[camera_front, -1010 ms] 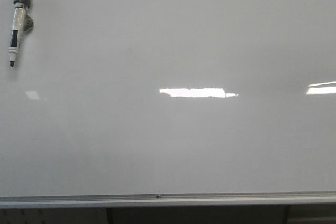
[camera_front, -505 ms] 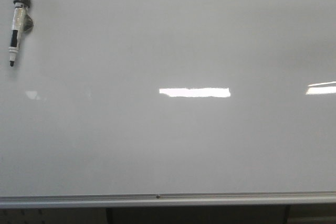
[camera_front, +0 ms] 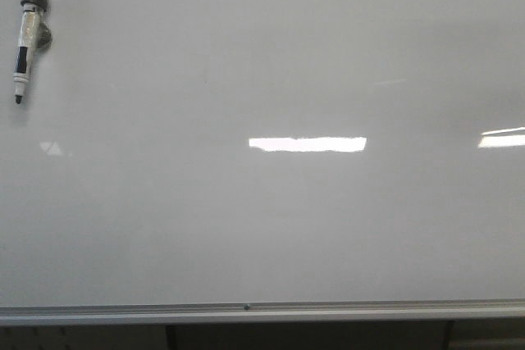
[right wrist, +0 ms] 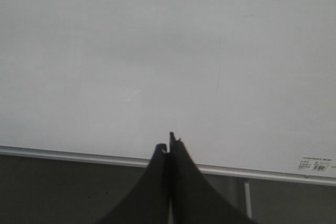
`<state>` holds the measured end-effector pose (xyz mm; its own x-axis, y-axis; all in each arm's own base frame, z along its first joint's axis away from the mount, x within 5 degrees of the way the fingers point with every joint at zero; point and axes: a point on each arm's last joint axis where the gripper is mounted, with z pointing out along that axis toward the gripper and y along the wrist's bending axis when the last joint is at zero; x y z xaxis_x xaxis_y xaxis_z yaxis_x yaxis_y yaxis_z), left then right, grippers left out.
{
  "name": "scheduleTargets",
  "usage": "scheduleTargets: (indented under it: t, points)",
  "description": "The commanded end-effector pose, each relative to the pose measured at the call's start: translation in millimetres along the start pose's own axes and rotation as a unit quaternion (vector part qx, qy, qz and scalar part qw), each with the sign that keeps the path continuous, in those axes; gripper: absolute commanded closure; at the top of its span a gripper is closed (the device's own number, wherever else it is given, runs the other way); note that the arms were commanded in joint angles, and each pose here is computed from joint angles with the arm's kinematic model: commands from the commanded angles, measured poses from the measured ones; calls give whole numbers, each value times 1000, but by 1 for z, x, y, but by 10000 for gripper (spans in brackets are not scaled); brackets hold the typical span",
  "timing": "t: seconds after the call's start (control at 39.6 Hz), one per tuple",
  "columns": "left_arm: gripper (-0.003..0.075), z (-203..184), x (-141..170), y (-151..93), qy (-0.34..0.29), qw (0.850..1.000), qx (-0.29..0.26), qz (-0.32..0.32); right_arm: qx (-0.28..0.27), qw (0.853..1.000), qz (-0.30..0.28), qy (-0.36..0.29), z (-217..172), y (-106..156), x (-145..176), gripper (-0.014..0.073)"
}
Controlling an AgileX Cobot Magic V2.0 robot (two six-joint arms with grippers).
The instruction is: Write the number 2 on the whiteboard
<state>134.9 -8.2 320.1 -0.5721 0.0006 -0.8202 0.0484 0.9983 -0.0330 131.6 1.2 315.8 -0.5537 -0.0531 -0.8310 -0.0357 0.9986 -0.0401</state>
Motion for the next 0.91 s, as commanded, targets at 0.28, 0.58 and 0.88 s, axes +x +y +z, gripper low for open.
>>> scheduleTargets:
  t: [0.28, 0.58, 0.88]
  points:
    - [425, 18, -21, -2, -41, 999, 5, -4, 3, 1000, -1, -16, 3, -1, -11, -6]
    - [198, 41, -28, -17, -39, 998, 44, 17, -2, 1000, 7, -18, 3, 0, -11, -50]
    - [207, 83, -44, -32, -58, 996, 59, 37, -3, 1000, 8, -18, 3, 0, -11, -50]
